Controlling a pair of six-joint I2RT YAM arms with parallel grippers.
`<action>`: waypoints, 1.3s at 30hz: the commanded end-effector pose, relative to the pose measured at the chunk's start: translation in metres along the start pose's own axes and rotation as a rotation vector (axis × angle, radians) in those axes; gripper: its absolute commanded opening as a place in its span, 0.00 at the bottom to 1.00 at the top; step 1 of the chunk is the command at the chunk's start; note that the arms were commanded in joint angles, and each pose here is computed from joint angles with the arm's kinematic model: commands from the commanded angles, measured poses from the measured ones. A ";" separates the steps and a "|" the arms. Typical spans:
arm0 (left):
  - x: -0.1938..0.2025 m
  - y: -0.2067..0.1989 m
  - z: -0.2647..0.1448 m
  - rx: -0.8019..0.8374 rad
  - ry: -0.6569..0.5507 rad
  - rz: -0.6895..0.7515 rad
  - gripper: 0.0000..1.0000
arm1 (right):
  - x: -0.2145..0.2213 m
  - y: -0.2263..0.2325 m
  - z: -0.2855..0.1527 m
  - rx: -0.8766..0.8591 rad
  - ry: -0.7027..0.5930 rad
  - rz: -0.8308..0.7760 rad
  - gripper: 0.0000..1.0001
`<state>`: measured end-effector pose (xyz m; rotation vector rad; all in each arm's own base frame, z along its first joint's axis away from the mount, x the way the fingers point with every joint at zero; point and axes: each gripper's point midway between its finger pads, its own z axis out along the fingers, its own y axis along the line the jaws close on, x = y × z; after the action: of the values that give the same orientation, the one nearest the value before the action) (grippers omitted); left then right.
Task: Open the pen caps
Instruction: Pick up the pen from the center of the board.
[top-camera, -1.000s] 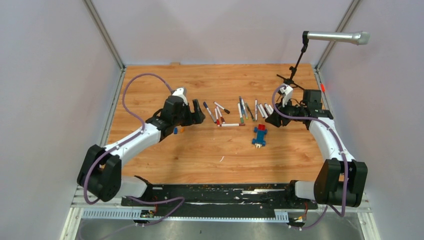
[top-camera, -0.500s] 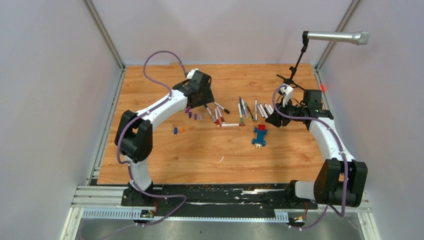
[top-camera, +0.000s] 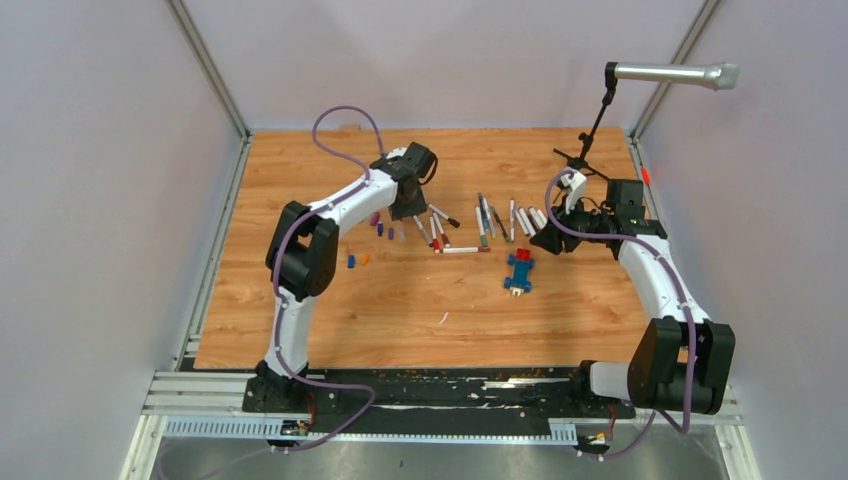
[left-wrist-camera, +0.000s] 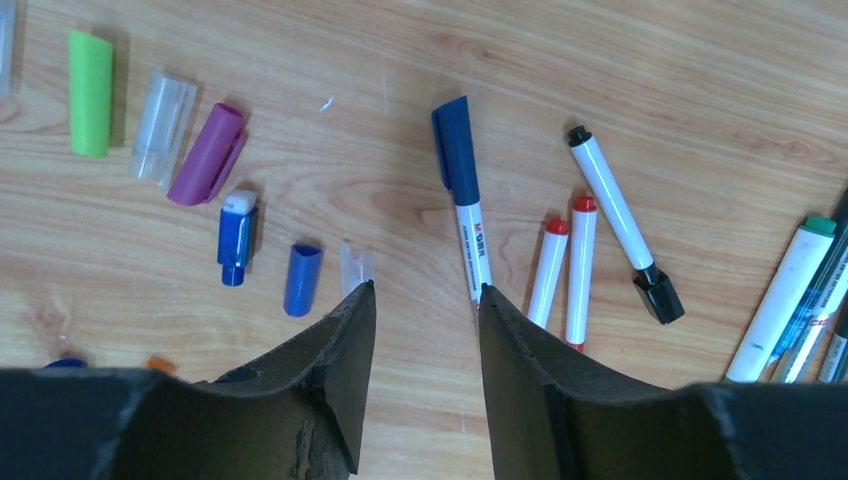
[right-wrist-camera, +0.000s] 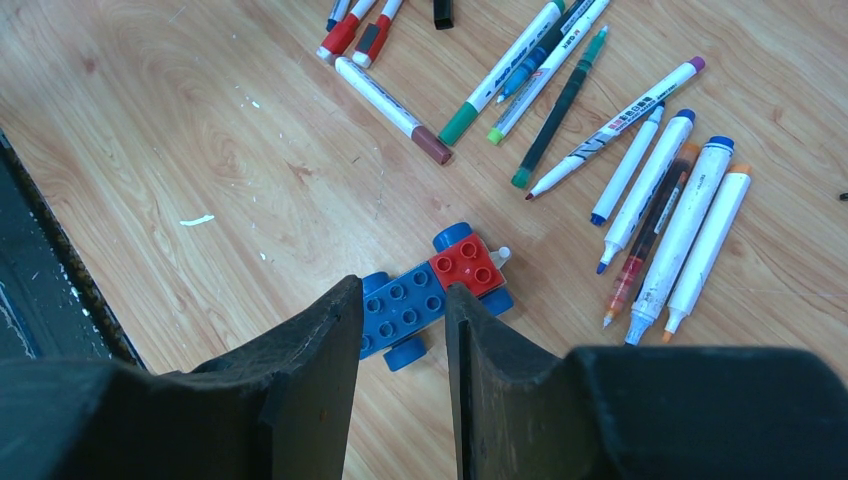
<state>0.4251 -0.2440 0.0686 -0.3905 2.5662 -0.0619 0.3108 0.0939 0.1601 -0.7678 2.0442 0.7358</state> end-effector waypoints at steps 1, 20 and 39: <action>-0.009 -0.011 0.001 0.014 -0.018 -0.011 0.49 | -0.010 0.002 -0.003 -0.013 -0.038 -0.056 0.37; 0.013 -0.025 0.027 0.050 0.060 0.055 0.40 | -0.010 0.004 -0.003 -0.019 -0.039 -0.055 0.37; 0.035 -0.021 0.040 0.045 0.135 0.142 0.28 | -0.013 0.005 -0.005 -0.019 -0.047 -0.061 0.37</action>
<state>0.4247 -0.2682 0.0256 -0.2453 2.6881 -0.1033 0.3107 0.0943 0.1605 -0.7755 2.0382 0.7360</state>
